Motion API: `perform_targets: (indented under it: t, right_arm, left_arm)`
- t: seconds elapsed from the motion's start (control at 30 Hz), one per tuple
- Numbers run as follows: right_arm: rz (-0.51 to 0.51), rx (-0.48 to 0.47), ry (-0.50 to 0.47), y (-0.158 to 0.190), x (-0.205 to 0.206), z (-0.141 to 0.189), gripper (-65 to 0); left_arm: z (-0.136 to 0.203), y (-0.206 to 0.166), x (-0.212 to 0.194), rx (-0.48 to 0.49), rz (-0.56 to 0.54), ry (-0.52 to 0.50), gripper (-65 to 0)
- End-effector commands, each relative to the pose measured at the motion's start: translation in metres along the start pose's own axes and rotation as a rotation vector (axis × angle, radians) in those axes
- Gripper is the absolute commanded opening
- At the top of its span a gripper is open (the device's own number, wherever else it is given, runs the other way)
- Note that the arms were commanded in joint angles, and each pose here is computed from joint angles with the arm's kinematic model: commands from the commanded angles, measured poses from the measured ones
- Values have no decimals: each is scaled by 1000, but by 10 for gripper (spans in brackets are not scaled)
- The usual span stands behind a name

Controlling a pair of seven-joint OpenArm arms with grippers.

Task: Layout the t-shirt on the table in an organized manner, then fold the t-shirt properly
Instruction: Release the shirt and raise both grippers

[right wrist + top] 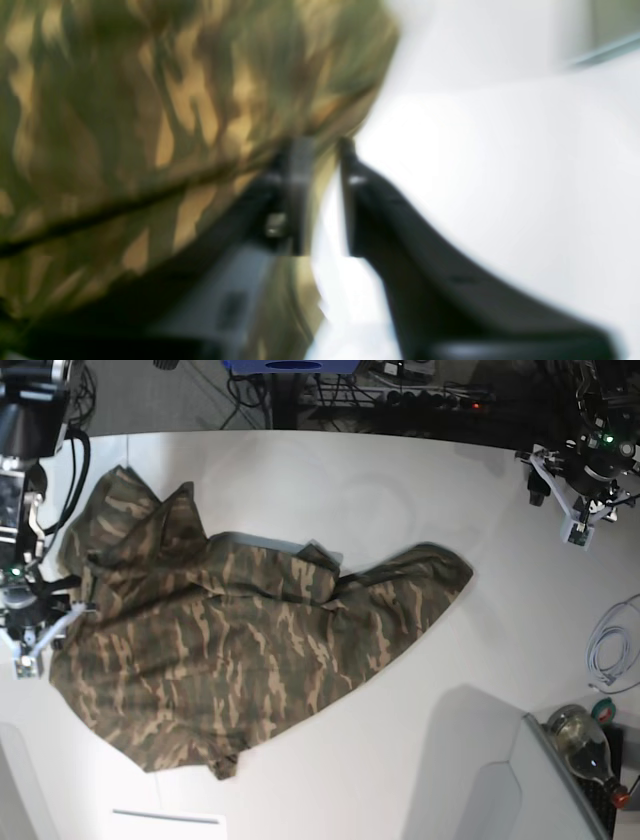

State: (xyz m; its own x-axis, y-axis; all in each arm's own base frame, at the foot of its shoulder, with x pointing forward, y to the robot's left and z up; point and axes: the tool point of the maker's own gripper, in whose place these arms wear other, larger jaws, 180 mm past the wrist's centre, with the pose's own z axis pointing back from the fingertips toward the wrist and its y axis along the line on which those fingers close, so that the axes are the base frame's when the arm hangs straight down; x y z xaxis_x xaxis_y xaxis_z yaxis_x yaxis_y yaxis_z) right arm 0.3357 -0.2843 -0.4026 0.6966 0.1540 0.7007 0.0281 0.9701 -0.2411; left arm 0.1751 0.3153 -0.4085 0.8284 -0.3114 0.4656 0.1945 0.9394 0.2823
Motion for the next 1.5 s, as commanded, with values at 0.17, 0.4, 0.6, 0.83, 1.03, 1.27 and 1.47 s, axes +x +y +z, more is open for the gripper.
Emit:
perform_targets:
  t: [0.17, 0.4, 0.6, 0.83, 1.03, 1.27, 1.47]
  right_arm:
    - [-3, 80, -21, 58, -3, 61, -111]
    - [-44, 179, 82, 115, -44, 64, -161]
    - [-56, 197, 169, 132, -69, 47, -161]
    - [-64, 198, 190, 133, -74, 42, -425]
    - [-61, 192, 167, 130, -75, 60, -635]
    - [-37, 181, 117, 122, -78, 110, -647]
    - [-31, 186, 151, 122, -95, 124, -647]
  left_arm:
    - [3, 8, 14, 19, -11, -41, -262]
    - [1, 9, 18, 22, -6, -50, -262]
    - [2, 10, 17, 23, -7, -49, -262]
    - [2, 10, 16, 23, -8, -46, -262]
    - [1, 7, 19, 14, -14, -50, -262]
    - [-3, -9, 22, -27, -25, -55, -262]
    - [-10, -103, 34, -272, -42, -91, -262]
